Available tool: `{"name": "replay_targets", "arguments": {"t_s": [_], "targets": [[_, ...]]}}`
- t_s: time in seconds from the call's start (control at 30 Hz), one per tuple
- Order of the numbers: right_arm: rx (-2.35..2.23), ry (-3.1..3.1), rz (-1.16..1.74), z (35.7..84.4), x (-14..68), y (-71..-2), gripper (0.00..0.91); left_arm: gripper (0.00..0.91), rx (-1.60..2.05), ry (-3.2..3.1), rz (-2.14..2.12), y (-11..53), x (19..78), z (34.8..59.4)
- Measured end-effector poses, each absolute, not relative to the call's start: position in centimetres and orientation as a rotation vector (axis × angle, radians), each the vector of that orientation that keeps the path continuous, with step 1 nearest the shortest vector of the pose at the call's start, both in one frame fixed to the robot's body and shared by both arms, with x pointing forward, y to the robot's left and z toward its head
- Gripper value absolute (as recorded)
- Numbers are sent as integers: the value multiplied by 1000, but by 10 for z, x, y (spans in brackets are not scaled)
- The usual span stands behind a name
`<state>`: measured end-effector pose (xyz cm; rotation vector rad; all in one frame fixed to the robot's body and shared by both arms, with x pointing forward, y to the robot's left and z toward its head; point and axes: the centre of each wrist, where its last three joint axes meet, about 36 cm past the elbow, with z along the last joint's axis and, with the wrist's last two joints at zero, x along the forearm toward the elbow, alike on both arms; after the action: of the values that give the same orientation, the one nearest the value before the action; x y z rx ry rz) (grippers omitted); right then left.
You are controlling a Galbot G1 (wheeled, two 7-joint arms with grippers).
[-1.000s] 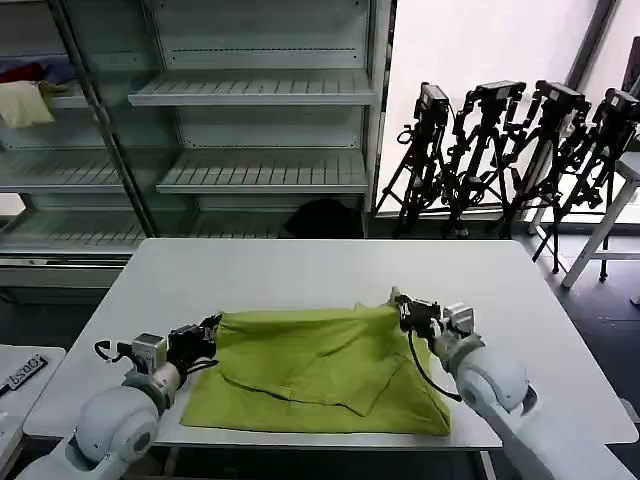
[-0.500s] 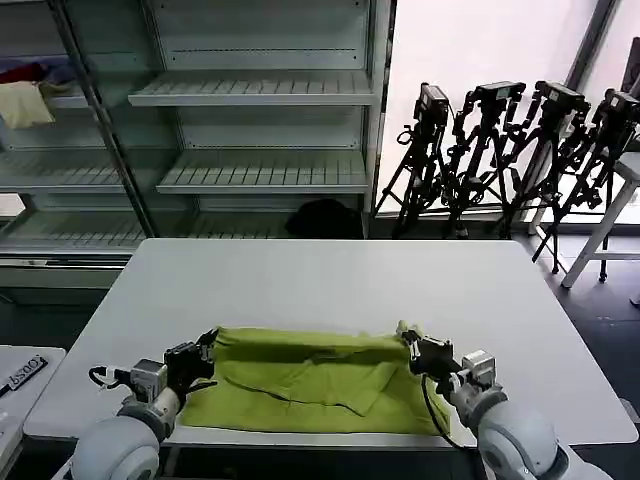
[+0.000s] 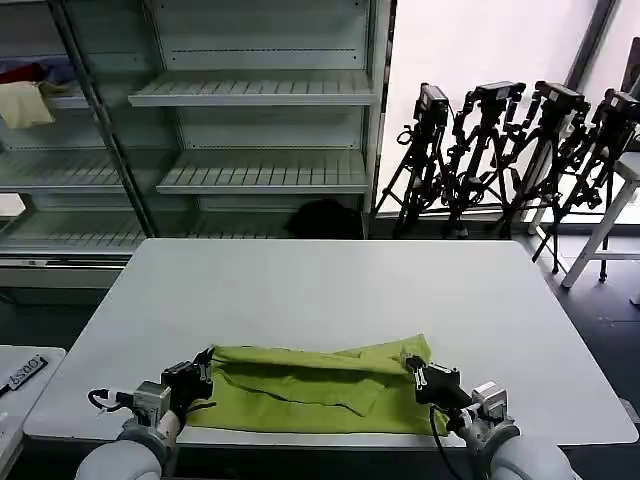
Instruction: Fold and organize the clothes.
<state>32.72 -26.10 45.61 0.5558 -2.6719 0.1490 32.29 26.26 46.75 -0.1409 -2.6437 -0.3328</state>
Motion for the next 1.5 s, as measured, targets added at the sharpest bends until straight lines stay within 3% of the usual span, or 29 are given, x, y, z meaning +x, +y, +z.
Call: {"name": "replay_targets", "arguments": {"t_s": [0.03, 0.4, 1.0, 1.5], "targets": [[552, -2669, 145, 455, 325, -260, 907, 907, -135, -2638, -339, 263, 322, 466], [401, -2642, 173, 458, 300, -252, 907, 907, -106, -2610, -438, 265, 303, 461], [95, -2824, 236, 485, 261, -240, 907, 907, -78, -2718, -212, 246, 272, 487], [144, -2984, 194, 472, 258, -252, 907, 907, 80, -2704, 206, 228, 302, 443]]}}
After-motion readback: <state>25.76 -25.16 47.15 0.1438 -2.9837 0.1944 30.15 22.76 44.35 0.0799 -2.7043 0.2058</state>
